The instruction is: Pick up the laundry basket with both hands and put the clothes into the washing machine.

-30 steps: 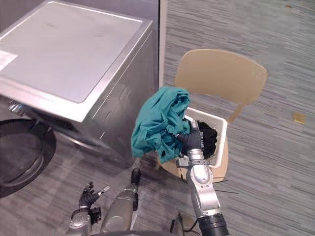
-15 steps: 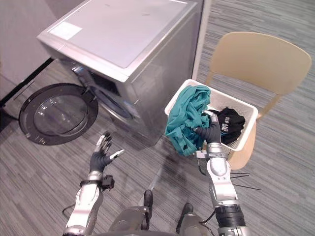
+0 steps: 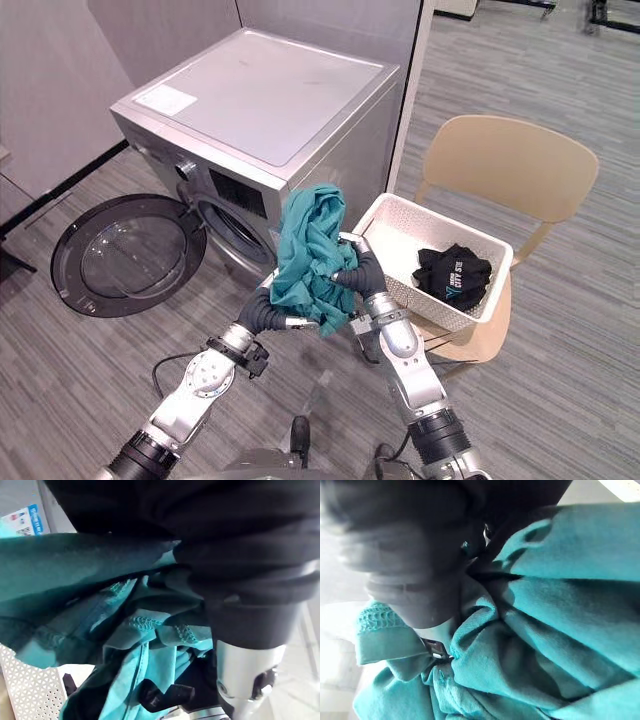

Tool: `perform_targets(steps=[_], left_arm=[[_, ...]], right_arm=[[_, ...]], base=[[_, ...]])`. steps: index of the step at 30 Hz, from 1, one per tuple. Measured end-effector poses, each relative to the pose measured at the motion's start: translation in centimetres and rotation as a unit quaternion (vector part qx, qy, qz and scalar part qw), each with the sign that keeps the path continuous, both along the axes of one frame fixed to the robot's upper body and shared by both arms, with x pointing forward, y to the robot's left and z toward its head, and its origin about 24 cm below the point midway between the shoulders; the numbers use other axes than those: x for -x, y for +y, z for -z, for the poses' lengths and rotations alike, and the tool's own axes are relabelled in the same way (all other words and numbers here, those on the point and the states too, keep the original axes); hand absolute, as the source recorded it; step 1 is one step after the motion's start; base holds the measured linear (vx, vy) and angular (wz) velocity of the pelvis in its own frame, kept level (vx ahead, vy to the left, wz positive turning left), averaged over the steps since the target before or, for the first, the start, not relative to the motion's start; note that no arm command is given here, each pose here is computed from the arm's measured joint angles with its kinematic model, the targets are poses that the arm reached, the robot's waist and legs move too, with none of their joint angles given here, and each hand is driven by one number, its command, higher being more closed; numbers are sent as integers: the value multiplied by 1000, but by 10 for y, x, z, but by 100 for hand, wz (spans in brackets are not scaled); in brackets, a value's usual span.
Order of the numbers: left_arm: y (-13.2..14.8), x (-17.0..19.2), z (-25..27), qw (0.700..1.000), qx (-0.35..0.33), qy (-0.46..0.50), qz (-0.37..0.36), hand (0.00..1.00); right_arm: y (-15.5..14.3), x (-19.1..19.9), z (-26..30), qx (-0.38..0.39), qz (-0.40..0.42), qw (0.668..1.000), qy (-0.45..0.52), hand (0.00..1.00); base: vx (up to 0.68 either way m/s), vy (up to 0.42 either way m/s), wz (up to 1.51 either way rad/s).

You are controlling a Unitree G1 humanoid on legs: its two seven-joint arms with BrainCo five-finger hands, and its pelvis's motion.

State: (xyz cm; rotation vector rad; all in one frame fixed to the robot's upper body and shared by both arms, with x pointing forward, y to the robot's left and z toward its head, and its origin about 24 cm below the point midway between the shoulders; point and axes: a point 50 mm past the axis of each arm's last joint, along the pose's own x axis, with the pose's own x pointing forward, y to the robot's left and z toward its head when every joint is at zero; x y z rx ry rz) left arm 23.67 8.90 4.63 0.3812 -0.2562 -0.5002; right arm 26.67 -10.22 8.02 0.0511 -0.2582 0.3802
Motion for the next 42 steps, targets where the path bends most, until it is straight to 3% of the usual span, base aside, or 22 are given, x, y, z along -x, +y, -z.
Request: perform_targets(steps=[3,7,8,17,25,28,32,36,42], left_arm=[[-2,-5,8,998,-57,-7,11,100],[0,-6,9,997,-73,-20,-9,100],[1,-6,8,997,-72,-22,-15,100],[10,-4,14,997,-41,3,-59,100],[22,4,26,990,24,51,-133,100],[36,2,24,980,51,50,-184,100],[68,12,32,963,62,64,-256,100],[84,30,47,951,53,97,-289,100],[92,49,95,928,23,203,-312,100]], right_arm=[[20,6,3,-15,-56,998,14,100],[27,10,6,-37,-89,995,30,100],[29,11,6,-42,-98,994,34,0],[36,19,15,-38,-111,992,48,0],[26,25,29,6,-64,997,51,0],[10,25,34,46,-14,998,48,0],[-34,30,45,114,91,988,55,0],[-56,48,65,180,123,972,87,0],[-80,79,141,244,158,923,253,0]], base=[[-19,-29,-15],[-33,-29,-5],[-55,-29,-5],[-30,-34,-6],[30,-18,-1],[0,0,0],[0,0,0],[0,0,2],[-33,-9,57]])
